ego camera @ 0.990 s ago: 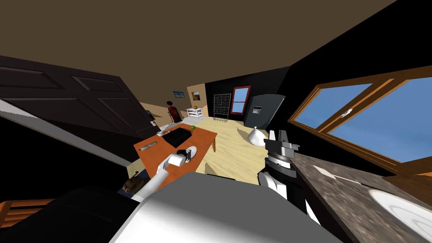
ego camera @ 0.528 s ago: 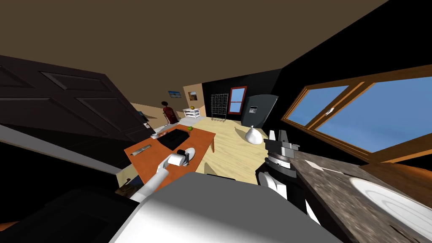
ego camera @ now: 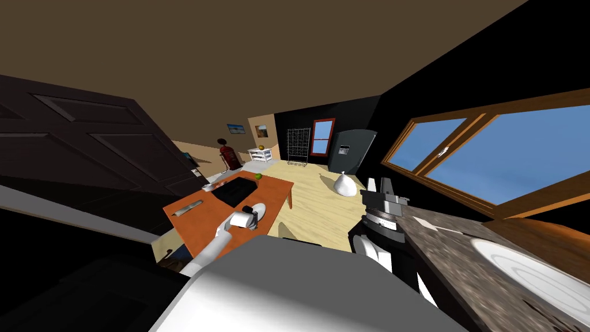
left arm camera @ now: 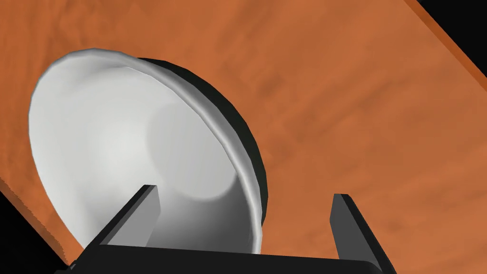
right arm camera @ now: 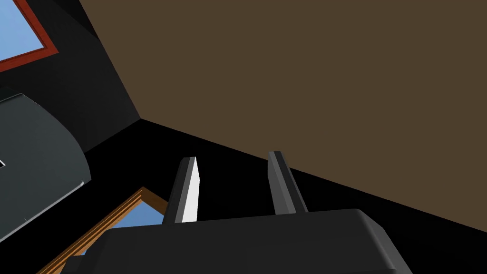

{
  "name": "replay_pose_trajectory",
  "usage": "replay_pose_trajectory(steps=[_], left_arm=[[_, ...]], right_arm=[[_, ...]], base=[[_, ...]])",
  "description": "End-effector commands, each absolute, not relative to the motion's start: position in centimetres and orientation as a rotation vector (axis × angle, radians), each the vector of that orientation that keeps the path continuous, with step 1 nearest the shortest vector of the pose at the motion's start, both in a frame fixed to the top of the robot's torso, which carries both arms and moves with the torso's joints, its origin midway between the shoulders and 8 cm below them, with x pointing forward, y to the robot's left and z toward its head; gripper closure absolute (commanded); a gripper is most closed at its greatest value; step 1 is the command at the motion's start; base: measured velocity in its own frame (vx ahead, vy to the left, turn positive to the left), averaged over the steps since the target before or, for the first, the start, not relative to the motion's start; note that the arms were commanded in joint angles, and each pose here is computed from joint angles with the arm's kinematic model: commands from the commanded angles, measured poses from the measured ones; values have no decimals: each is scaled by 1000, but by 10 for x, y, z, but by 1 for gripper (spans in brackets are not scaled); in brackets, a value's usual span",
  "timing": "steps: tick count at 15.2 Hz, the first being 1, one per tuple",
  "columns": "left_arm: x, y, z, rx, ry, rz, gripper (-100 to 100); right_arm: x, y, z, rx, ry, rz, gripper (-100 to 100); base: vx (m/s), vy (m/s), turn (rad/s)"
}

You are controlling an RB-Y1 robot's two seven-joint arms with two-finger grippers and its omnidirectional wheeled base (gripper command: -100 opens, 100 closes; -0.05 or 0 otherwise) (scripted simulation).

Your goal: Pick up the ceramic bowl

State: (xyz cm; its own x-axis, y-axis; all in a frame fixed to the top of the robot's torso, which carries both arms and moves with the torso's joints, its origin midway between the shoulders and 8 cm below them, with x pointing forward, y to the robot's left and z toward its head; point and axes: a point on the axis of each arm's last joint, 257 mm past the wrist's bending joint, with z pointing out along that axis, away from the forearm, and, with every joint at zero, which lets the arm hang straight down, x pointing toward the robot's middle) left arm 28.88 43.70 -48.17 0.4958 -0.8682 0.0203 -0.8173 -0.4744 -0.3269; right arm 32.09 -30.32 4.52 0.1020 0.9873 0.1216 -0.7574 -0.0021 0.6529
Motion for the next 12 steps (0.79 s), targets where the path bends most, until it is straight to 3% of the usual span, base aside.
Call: replay_pose_trajectory(steps=[1, 2, 3, 12], left_arm=[[289, 437, -489, -2467, 1427, -268, -100], [288, 437, -485, -2468, 1427, -266, -100], [289, 437, -486, -2467, 1427, -268, 100], [290, 436, -471, -2464, 1433, -269, 100]], right_arm=[[321, -303, 45, 670, 432, 1441, 0], [321, -303, 45, 670, 432, 1441, 0], [321, -303, 45, 670, 432, 1441, 0], [321, -303, 45, 670, 432, 1441, 0]], base=[[17, 9, -13], [9, 5, -5], [0, 0, 0], [-9, -5, 12]])
